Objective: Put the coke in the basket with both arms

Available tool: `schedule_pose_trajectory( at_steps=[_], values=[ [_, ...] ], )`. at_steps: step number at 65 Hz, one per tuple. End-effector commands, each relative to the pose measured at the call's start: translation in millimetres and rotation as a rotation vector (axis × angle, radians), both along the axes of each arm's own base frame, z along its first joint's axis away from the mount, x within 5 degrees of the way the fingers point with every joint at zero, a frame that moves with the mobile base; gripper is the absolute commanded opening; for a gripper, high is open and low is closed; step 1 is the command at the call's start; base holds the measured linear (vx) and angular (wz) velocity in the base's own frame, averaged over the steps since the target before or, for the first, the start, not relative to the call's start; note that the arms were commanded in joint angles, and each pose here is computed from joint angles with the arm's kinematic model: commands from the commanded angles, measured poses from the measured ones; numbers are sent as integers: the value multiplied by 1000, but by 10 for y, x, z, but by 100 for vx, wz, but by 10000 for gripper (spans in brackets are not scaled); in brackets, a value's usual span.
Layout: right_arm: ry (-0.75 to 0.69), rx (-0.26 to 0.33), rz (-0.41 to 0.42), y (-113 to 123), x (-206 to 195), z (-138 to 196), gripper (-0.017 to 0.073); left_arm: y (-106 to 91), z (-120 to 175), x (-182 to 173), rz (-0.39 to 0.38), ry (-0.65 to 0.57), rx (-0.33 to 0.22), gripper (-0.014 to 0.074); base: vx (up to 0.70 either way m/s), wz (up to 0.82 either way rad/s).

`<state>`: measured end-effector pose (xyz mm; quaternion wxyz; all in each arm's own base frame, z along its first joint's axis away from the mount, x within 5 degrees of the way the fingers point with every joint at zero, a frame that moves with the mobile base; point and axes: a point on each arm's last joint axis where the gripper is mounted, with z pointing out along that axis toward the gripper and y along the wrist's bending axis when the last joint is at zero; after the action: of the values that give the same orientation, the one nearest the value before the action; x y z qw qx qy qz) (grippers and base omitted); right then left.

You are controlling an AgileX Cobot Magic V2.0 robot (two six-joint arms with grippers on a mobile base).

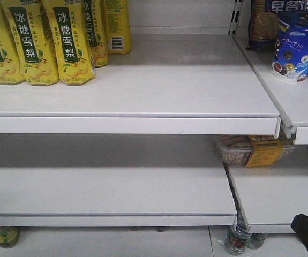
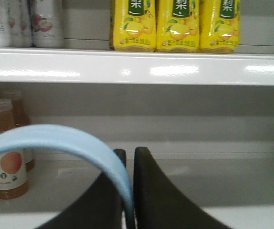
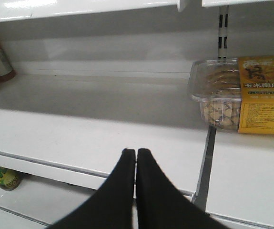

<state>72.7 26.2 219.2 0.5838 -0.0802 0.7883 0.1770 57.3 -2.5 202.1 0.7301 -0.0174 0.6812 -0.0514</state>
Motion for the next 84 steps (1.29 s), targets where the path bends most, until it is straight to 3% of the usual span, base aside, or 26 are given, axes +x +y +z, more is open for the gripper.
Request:
schedule_pose_trajectory(
  at_steps=[1, 16, 25, 37, 84],
  values=[
    [-53, -4, 30, 27, 3, 107, -6, 35, 226, -55, 69, -184, 97, -6, 0, 0],
    [-53, -4, 30, 27, 3, 107, -6, 31, 131, -36, 70, -77, 147, -6, 0, 0],
    [-53, -4, 30, 27, 3, 107, -6, 29, 89, -31, 61, -31, 110, -6, 0, 0],
    [-53, -4, 30, 27, 3, 107, -6, 27, 94, -31, 54, -35, 67, -6, 0, 0],
    [-53, -4, 30, 27, 3, 107, -6, 30, 163, -41, 61, -112, 65, -6, 0, 0]
  ],
)
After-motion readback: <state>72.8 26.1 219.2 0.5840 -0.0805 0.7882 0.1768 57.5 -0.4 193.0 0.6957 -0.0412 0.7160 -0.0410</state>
